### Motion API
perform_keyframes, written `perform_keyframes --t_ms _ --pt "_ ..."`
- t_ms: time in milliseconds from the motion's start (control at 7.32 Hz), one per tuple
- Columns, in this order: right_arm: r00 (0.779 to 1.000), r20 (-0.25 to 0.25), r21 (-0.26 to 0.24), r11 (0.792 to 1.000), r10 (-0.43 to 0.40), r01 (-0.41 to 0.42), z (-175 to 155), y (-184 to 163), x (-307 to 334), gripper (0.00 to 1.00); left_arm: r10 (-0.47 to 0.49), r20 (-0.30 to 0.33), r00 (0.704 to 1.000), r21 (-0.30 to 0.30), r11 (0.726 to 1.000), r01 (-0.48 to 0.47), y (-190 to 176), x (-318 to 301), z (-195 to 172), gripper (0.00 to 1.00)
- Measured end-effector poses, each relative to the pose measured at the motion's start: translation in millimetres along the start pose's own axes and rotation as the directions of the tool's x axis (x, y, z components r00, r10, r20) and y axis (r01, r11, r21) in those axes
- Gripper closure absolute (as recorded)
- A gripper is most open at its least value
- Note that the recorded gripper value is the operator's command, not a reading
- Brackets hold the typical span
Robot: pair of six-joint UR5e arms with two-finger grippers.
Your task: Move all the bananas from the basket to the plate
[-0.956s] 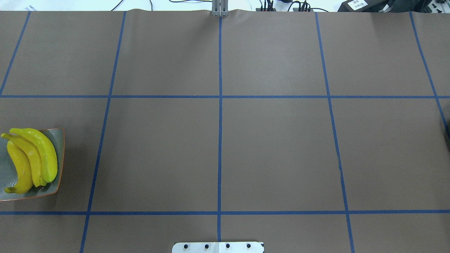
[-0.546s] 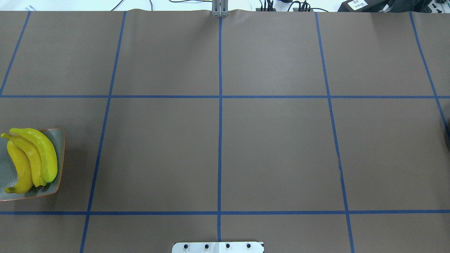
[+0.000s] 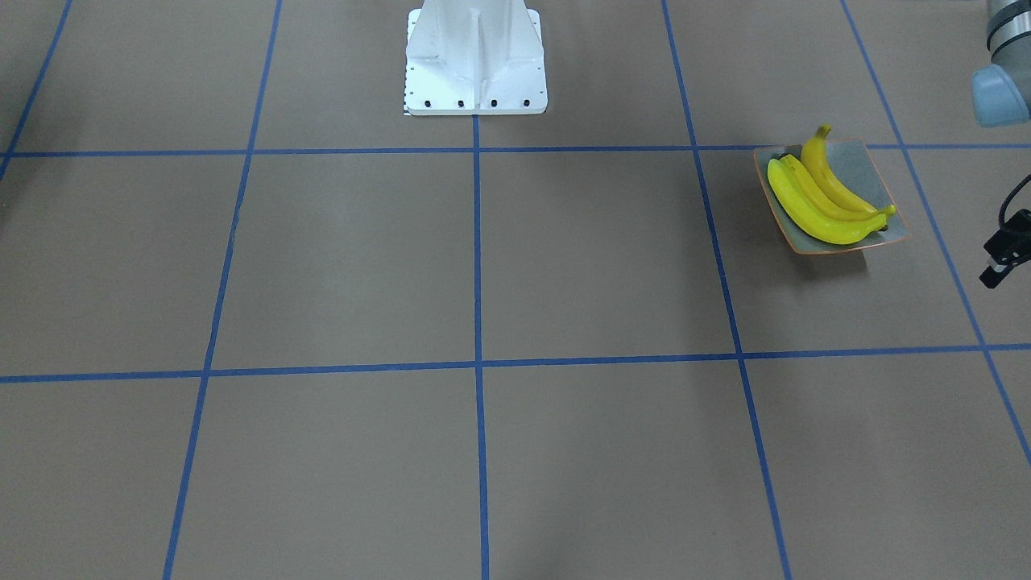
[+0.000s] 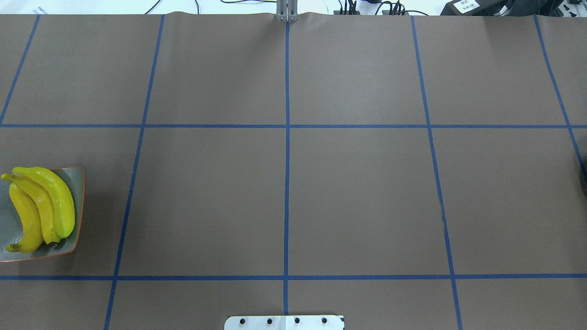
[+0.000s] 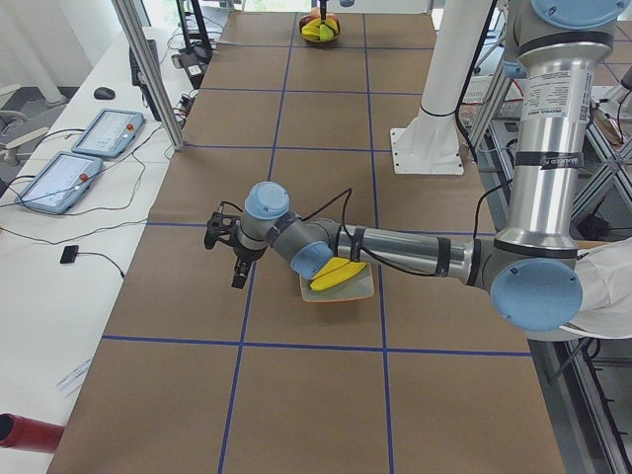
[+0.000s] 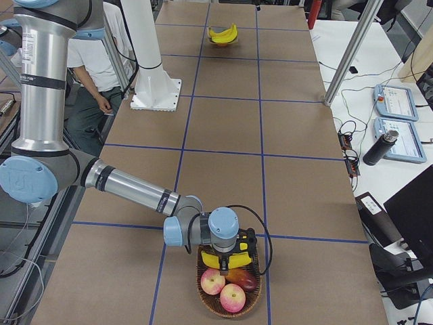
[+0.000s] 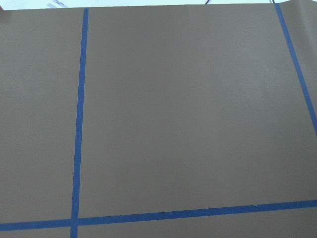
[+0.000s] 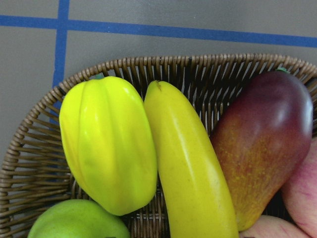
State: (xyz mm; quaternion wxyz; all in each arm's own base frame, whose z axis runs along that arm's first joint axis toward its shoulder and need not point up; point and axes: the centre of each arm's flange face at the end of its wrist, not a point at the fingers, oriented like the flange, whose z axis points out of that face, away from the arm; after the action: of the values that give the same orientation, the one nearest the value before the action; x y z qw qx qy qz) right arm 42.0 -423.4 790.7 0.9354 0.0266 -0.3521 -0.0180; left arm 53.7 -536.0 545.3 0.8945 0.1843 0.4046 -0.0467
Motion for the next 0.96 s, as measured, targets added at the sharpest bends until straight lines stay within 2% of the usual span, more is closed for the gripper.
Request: perform_keyframes --t_ms 137,273,410,956 --pt "1.000 -0.006 0.000 1.000 -0.001 0.001 0.5 0.3 0.9 0.72 -0.017 -0.004 1.000 0.000 1.000 0.017 -0.5 2.5 -1.5 0.01" --pt "1.000 -0.015 -0.001 1.000 -0.001 0.001 0.9 0.8 2.2 0.90 -0.031 -0.010 0.999 0.001 1.000 0.031 -0.9 4.9 -2.9 0.01" --pt "1.000 -0.022 -0.002 1.000 -0.001 0.001 1.6 1.5 3.6 1.00 -0.038 -0.015 0.999 -0.001 0.999 0.038 -0.9 6.4 -3.8 0.01" --pt "0.999 -0.023 0.002 1.000 -0.025 0.025 -0.3 -1.1 2.0 1.00 -0.042 -0.035 0.998 -0.011 0.999 0.042 0.5 11.0 -7.9 0.01"
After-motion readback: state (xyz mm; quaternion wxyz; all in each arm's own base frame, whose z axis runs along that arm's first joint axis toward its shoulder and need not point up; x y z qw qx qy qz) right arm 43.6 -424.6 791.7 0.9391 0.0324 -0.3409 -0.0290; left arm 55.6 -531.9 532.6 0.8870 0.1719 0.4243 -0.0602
